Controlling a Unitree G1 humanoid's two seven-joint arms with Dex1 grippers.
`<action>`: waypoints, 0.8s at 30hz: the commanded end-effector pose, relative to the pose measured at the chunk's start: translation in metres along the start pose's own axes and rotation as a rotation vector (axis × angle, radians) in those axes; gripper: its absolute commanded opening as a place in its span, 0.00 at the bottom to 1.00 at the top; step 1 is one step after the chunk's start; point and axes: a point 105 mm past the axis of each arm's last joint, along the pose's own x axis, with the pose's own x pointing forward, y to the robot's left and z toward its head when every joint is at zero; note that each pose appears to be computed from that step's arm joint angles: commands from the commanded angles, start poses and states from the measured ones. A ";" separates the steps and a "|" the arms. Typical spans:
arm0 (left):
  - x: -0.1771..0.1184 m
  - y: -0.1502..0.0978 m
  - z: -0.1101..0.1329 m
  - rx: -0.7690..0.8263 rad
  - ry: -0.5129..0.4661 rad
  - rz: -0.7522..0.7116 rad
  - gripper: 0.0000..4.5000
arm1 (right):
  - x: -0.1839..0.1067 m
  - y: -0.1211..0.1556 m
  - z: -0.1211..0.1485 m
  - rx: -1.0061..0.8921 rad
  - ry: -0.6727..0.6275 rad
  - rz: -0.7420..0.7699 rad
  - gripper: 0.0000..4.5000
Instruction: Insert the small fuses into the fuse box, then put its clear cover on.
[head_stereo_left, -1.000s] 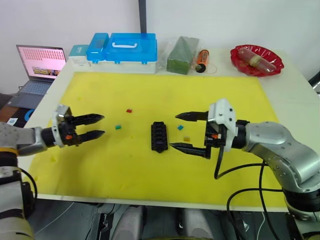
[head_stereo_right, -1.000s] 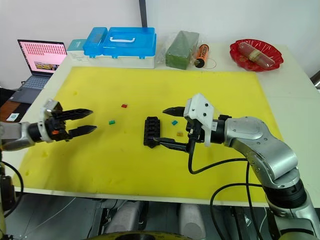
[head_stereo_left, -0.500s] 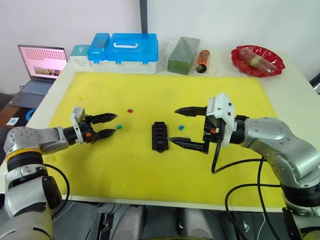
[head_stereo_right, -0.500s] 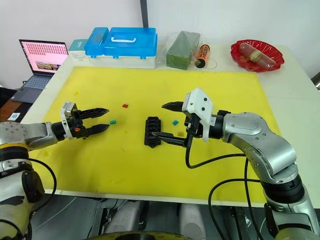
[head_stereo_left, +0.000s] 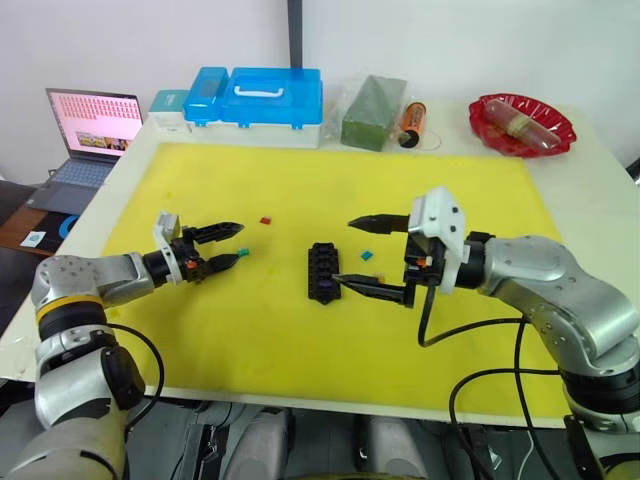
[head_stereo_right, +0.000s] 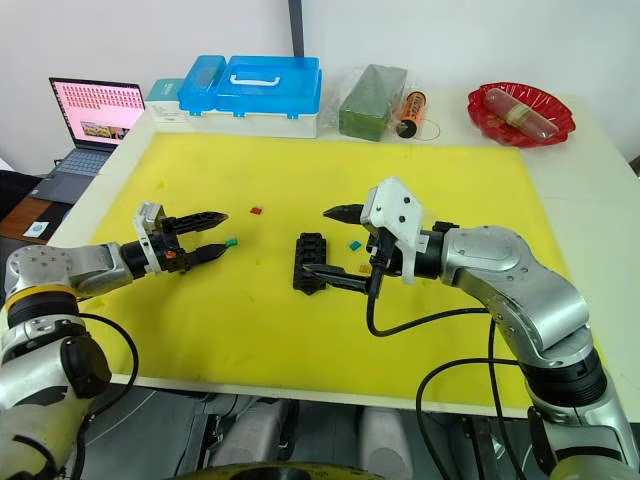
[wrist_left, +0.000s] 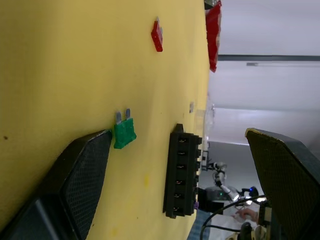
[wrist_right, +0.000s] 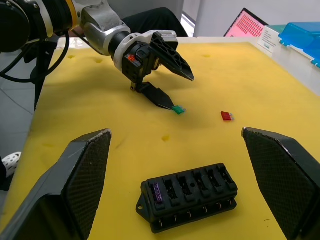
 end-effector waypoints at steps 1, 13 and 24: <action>0.004 0.018 -0.005 0.004 0.017 0.100 1.00 | 0.001 0.001 0.012 -0.043 -0.033 0.004 0.99; -0.002 0.050 -0.012 0.014 0.006 0.247 0.11 | 0.004 0.001 0.011 -0.036 -0.038 0.004 1.00; -0.012 -0.010 -0.004 0.157 0.082 0.075 0.01 | 0.007 -0.004 0.030 -0.050 -0.147 -0.023 1.00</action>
